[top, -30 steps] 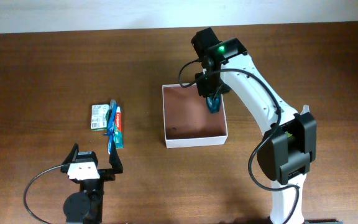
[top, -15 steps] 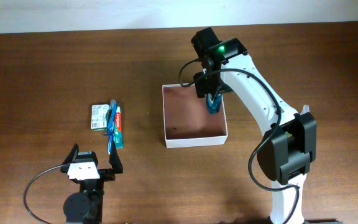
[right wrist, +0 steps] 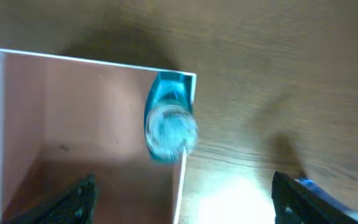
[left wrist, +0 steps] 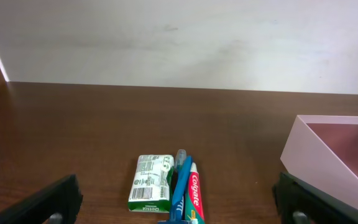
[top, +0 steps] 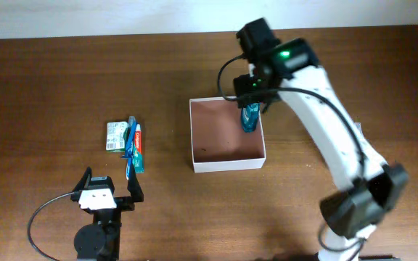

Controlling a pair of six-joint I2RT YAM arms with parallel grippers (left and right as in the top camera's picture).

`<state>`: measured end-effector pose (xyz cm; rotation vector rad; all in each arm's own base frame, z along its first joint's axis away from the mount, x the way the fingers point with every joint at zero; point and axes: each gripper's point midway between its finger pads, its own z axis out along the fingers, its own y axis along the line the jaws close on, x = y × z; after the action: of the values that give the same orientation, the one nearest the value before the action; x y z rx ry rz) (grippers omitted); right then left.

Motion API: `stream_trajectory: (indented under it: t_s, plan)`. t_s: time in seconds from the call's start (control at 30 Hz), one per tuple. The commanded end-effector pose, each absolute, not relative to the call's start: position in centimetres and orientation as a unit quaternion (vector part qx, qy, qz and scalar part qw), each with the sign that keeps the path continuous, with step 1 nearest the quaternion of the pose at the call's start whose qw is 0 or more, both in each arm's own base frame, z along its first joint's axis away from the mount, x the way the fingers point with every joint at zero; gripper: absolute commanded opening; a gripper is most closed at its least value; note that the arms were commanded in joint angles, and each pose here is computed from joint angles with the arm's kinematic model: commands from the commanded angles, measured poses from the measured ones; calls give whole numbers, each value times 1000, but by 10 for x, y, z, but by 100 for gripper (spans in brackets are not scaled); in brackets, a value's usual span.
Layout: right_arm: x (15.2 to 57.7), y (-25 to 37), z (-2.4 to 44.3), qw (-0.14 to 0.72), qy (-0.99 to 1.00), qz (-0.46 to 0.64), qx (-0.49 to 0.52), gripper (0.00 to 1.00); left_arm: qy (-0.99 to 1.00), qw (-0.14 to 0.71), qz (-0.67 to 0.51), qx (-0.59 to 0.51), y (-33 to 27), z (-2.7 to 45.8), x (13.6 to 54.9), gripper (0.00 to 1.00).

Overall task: Pack container
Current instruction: 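Open the right gripper and withdraw it right toward the soap bottle, then lower the right gripper onto the clear pump soap bottle and grasp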

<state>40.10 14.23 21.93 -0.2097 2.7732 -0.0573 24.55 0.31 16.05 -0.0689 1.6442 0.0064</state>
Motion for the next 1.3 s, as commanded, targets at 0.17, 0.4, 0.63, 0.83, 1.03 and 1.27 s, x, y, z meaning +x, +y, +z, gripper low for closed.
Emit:
stream_trajectory:
  t_s: [0.17, 0.4, 0.63, 0.83, 1.03, 1.27]
  plan:
    - [348, 67, 311, 236, 971, -31, -8, 86, 731, 682, 5, -38, 6, 160, 245, 99]
    - [312, -22, 297, 152, 980, -69, 106, 89, 731, 682, 5, -38, 6, 160, 245, 99]
    - [303, -49, 271, 104, 986, -38, 127, 89, 731, 682, 5, -38, 6, 160, 245, 99]
    - [302, -62, 248, 80, 987, -41, 136, 89, 731, 682, 5, -37, 6, 159, 245, 99]
    - [305, -62, 221, 63, 988, -41, 133, 89, 731, 682, 5, -38, 6, 160, 245, 99]
    - [301, -62, 176, 32, 990, -40, 133, 88, 731, 682, 5, -37, 5, 160, 245, 99]
